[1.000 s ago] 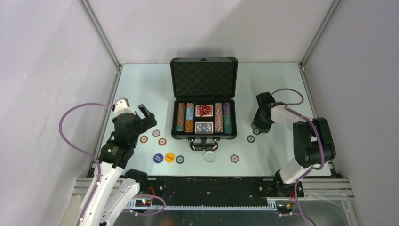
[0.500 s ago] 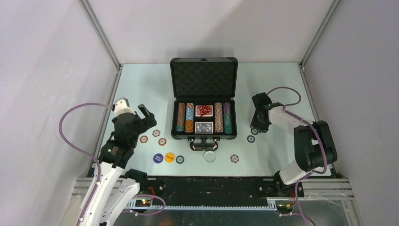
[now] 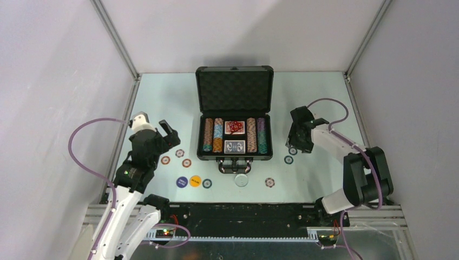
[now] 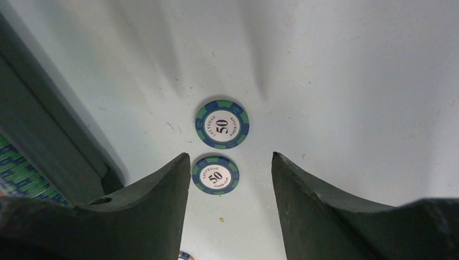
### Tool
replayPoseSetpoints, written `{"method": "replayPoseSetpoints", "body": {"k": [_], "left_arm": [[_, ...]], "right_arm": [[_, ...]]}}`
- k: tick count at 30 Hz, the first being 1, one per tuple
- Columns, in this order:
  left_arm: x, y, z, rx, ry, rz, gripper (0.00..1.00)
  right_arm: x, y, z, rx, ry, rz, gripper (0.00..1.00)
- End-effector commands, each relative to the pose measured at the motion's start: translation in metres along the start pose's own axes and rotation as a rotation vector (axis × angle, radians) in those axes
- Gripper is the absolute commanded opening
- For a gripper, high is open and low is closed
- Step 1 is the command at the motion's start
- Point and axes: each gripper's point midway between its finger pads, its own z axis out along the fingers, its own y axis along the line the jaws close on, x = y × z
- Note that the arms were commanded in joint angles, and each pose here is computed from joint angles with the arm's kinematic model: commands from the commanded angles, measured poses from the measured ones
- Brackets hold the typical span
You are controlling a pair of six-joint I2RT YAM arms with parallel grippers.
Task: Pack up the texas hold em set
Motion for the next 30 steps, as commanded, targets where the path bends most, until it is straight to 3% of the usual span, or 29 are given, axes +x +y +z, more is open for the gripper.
{"method": "replayPoseSetpoints", "body": {"k": [1,18,30], "left_arm": [[-0.018,-0.008,-0.005,0.030,-0.037,-0.003,0.98],[-0.019,-0.007,-0.006,0.030,-0.043,-0.006,0.98],[-0.019,-0.007,-0.006,0.027,-0.043,-0.005,0.98]], "right_arm": [[0.001,0.003,0.012,-0.003,0.037,0.003,0.63],[0.011,0.003,0.041,0.015,0.102,-0.006,0.61],[0.011,0.002,0.048,0.008,0.111,-0.002,0.50]]}}
